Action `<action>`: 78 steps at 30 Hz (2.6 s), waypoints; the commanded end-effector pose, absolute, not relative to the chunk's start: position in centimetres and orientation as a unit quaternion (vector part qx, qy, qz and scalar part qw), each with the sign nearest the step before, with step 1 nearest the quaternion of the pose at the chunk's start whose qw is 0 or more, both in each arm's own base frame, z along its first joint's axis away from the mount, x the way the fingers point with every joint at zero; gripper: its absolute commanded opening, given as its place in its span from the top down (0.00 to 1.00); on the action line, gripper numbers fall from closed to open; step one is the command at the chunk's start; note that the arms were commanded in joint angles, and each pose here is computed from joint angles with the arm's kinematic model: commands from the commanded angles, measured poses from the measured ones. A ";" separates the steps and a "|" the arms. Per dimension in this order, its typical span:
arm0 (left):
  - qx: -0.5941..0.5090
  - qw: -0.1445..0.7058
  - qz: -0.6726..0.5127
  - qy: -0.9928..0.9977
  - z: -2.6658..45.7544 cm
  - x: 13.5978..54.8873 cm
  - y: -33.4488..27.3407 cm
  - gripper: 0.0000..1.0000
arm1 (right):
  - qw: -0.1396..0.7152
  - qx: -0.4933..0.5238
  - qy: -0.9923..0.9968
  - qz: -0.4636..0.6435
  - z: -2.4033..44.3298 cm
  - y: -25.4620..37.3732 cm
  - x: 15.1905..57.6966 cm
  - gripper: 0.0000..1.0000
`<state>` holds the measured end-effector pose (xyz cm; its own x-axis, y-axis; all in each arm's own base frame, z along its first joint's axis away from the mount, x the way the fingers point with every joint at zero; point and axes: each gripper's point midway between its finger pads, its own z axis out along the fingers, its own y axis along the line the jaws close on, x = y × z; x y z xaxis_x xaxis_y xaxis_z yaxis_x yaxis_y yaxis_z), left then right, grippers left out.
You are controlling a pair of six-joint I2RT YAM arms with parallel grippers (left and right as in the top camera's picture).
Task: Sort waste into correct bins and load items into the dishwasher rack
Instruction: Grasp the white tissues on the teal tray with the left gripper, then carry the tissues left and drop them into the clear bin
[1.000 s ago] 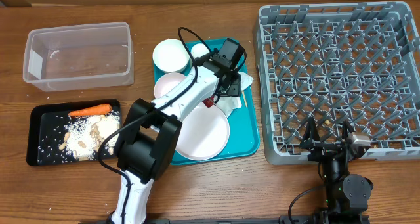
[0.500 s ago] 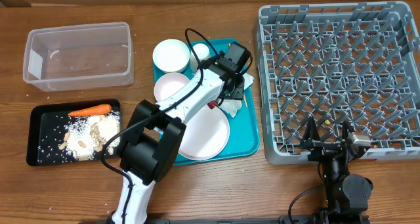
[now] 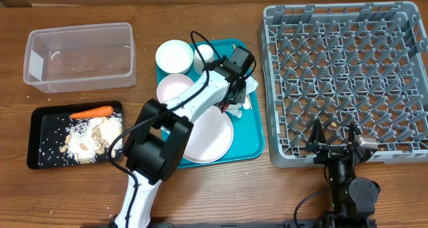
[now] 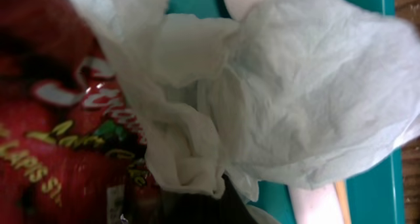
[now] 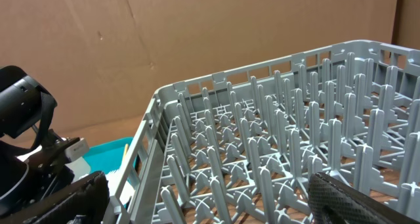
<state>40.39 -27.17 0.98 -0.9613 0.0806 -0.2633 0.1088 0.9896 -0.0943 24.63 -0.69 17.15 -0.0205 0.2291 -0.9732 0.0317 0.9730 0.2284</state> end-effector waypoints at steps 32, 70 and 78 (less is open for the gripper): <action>-0.107 0.220 0.007 0.970 22.5 49.4 -9.1 0.96 | 0.695 0.090 0.710 0.072 17.0 -0.6 24.6 0.00; -0.218 0.222 -0.022 0.950 19.7 52.7 8.4 0.00 | 0.695 0.090 0.710 0.072 17.0 -0.6 24.6 0.00; -0.204 0.179 -0.066 0.960 19.3 51.0 5.7 0.00 | 0.695 0.090 0.710 0.072 17.0 -0.6 24.6 0.00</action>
<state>51.08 7.78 18.41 -0.8346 -0.4431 -0.3272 -0.4194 0.8963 -0.1439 24.63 -0.69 17.15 -0.0205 0.2291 -0.9732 0.0317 0.9730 0.2284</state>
